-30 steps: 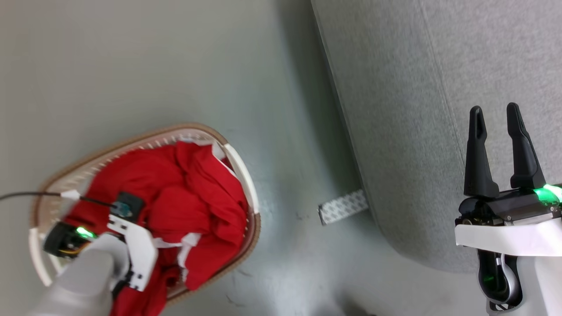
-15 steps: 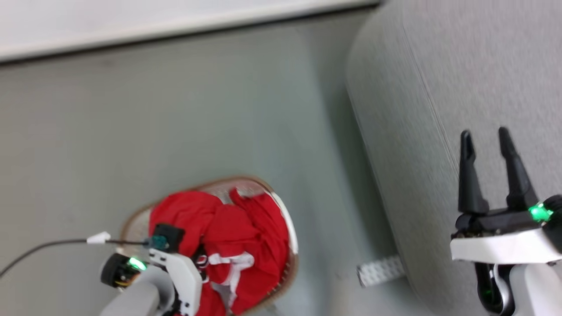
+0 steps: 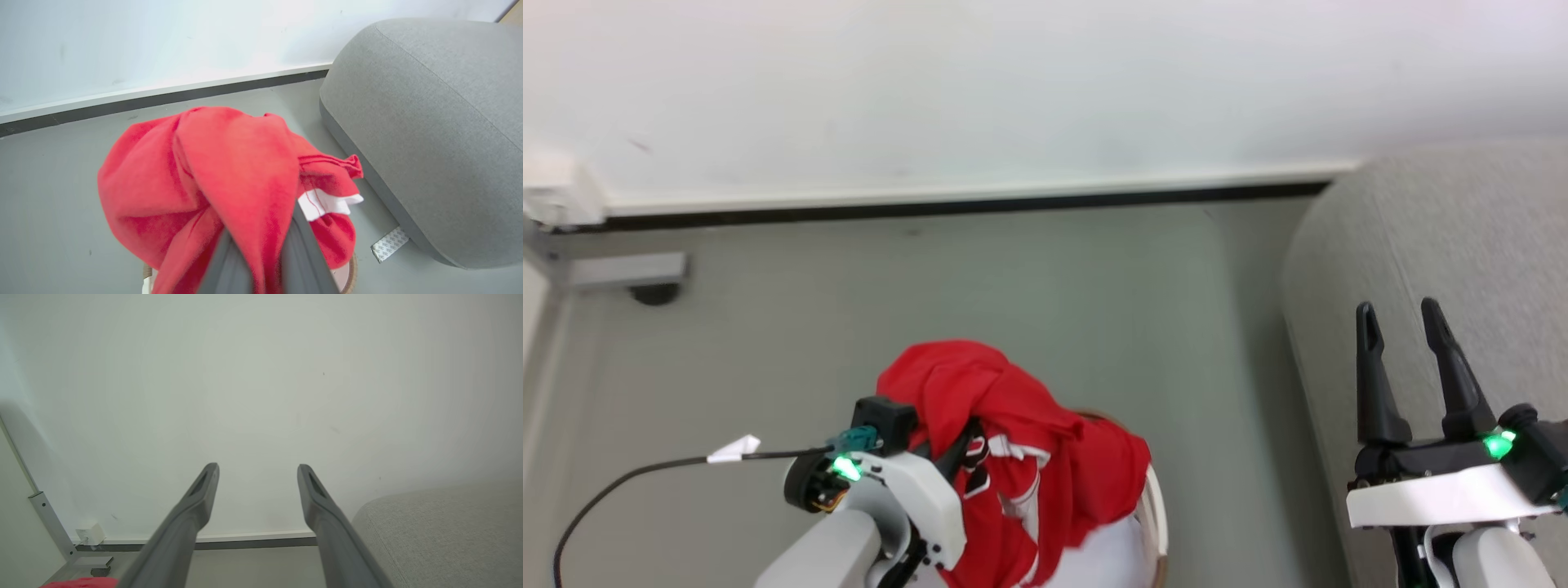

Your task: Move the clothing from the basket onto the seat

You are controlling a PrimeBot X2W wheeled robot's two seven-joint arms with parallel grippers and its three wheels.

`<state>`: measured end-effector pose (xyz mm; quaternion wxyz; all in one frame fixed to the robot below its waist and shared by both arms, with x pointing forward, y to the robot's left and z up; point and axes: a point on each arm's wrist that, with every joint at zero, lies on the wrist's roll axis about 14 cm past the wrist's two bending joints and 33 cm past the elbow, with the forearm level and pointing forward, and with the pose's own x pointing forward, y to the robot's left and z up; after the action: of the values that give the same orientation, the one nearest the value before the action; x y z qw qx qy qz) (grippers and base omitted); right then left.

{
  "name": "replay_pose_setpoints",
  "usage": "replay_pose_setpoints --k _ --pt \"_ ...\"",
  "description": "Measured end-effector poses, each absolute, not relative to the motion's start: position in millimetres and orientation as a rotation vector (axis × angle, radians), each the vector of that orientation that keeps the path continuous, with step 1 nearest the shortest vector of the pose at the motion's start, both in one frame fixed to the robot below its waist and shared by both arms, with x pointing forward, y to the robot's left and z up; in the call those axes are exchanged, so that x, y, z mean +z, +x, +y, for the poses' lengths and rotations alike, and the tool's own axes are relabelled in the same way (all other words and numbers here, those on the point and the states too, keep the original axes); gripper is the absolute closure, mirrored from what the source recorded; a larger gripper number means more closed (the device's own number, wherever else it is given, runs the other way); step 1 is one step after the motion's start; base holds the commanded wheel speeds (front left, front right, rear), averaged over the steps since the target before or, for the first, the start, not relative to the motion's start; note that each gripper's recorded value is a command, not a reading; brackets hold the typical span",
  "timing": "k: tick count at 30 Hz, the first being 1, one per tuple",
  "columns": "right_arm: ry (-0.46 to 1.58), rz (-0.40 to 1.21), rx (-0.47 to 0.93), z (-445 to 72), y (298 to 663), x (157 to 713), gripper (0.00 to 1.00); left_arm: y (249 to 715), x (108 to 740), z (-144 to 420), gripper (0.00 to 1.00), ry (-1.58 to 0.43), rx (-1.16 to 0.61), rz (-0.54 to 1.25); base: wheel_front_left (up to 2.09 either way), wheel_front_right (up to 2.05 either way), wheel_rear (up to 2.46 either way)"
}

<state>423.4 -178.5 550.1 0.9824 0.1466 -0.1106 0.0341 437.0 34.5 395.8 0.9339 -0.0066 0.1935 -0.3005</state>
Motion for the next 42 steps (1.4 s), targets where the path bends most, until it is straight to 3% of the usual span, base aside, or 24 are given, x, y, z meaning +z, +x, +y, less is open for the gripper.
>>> replay_pose_setpoints --k 12,22,33,42 --pt "0.302 -0.256 0.230 -123 404 573 0.00 433 523 51 1.00 -0.078 -0.558 0.025 0.00 0.00 0.00" --pt "0.307 -0.246 0.307 -97 392 574 0.00 431 588 58 1.00 -0.085 -0.539 -0.157 0.00 0.00 0.00" --pt "0.307 -0.215 0.342 -84 392 565 0.00 434 600 53 1.00 -0.094 -0.546 -0.198 0.00 0.00 0.00" --pt "0.338 -0.084 0.596 0 366 537 0.00 429 601 52 1.00 -0.099 -0.549 -0.206 0.00 0.00 0.00"
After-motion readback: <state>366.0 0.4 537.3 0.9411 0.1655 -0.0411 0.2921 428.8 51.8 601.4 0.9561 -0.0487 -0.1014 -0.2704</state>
